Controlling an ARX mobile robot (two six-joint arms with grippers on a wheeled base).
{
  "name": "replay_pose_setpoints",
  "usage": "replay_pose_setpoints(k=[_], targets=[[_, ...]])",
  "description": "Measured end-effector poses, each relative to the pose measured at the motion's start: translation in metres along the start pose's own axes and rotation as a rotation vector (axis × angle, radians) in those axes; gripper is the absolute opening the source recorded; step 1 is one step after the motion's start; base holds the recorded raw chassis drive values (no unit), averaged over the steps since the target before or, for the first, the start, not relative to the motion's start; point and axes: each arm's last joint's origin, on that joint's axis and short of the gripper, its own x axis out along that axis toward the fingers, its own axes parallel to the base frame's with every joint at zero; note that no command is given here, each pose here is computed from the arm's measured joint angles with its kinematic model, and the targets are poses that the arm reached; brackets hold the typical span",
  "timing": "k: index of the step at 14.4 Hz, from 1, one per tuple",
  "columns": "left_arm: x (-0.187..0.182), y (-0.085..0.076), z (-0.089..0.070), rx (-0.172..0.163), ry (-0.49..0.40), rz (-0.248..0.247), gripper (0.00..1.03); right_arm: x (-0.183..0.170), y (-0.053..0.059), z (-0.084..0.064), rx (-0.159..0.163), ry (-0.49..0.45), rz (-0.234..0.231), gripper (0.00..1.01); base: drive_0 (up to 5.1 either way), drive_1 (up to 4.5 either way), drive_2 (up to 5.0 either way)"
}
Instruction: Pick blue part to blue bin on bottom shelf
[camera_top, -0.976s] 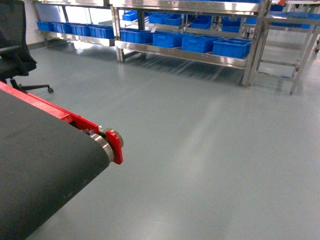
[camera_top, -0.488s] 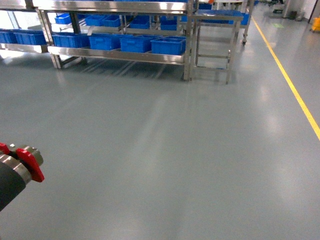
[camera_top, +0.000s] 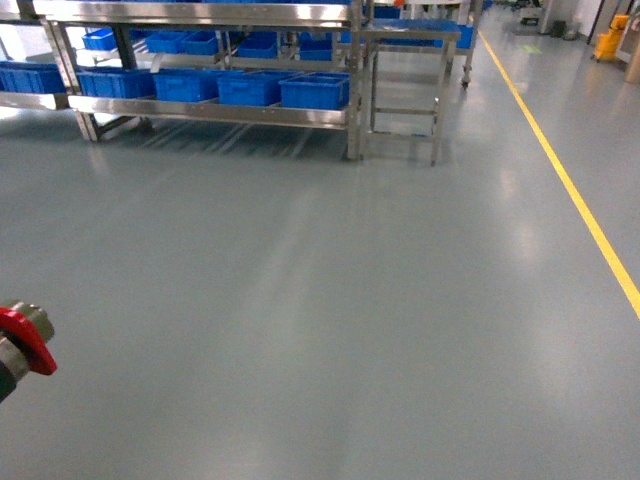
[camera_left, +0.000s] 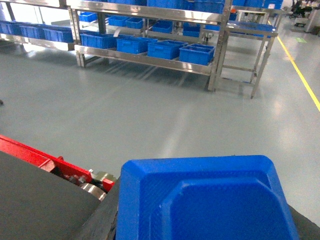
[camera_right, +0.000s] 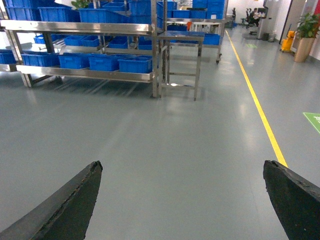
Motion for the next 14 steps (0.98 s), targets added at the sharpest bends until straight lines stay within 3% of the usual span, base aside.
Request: replay_pose_setpoints(k=[7,14], targets=[[0.0,0.0,0.0,0.0,0.0,0.001,0.43,0.0,0.0,0.0,0.0,0.0,0.0,0.98,-1.5,-1.48,-1.5],[-0.0002,-0.0003,0.0,0.0,0.0,-0.005,0.43,0.0,0.0,0.0,0.0,0.0,0.0,0.98,-0.1,-0.08,-0.1]])
